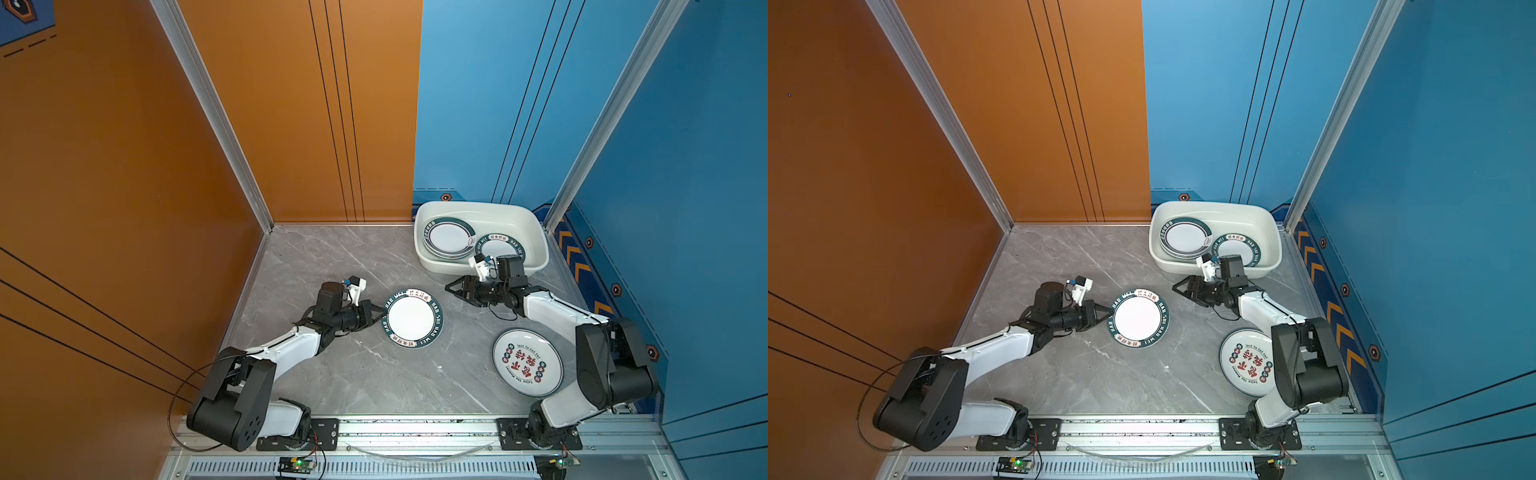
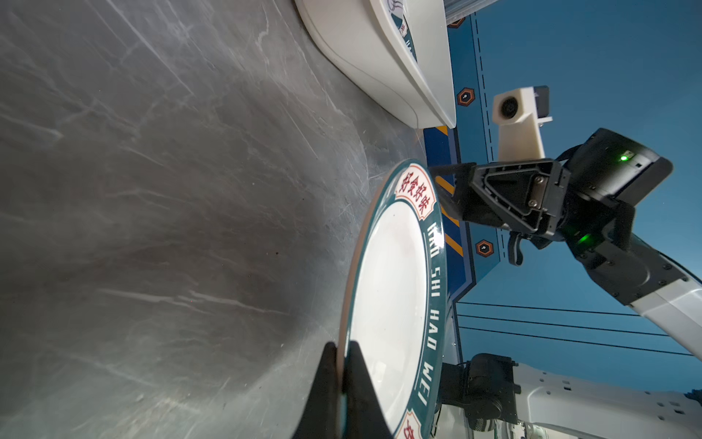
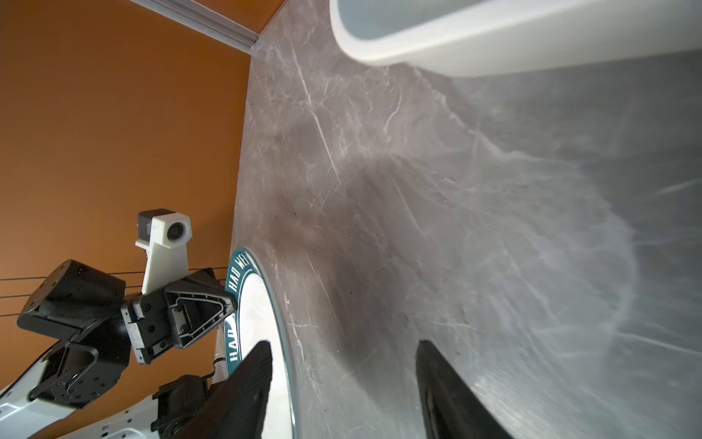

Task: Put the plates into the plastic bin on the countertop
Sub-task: 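Push the 'HAO SHI HAO WEI' plate with the left gripper toward the right gripper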

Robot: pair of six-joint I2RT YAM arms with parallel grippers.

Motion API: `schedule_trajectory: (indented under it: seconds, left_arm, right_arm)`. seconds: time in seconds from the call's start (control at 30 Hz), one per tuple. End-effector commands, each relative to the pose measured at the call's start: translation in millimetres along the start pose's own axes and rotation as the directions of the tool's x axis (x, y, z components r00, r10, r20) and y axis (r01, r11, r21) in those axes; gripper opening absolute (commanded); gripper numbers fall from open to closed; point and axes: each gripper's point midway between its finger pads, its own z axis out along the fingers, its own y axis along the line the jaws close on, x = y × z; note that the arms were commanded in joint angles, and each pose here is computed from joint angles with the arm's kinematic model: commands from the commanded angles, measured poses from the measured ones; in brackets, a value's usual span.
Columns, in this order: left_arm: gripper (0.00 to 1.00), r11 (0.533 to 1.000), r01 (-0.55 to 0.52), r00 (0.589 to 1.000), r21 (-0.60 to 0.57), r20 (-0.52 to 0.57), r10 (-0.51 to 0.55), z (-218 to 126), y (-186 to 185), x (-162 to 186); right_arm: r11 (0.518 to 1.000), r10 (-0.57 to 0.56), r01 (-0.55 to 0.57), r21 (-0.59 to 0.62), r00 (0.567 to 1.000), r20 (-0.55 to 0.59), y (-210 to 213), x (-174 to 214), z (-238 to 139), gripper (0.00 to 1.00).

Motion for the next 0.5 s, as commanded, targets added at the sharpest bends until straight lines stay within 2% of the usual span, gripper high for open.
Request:
schedule_trajectory:
  seconds: [0.0, 0.23, 0.47]
  left_arm:
    - [0.0, 0.999, -0.027, 0.999, 0.03, -0.018, 0.028, -8, -14, -6]
    - [0.0, 0.999, -0.027, 1.0, 0.019, -0.009, 0.027, -12, -11, -14]
    - [0.0, 0.999, -0.025, 1.0, 0.022, 0.003, 0.025, -12, -11, -23]
  right_arm:
    - [0.993, -0.035, 0.034, -0.113, 0.999, -0.004, 22, 2, 11, 0.63]
    - [0.983, -0.05, 0.044, -0.181, 0.998, -0.026, 40, 9, 28, 0.62]
    - [0.983, -0.035, 0.021, -0.181, 0.996, -0.077, 39, 22, 40, 0.59]
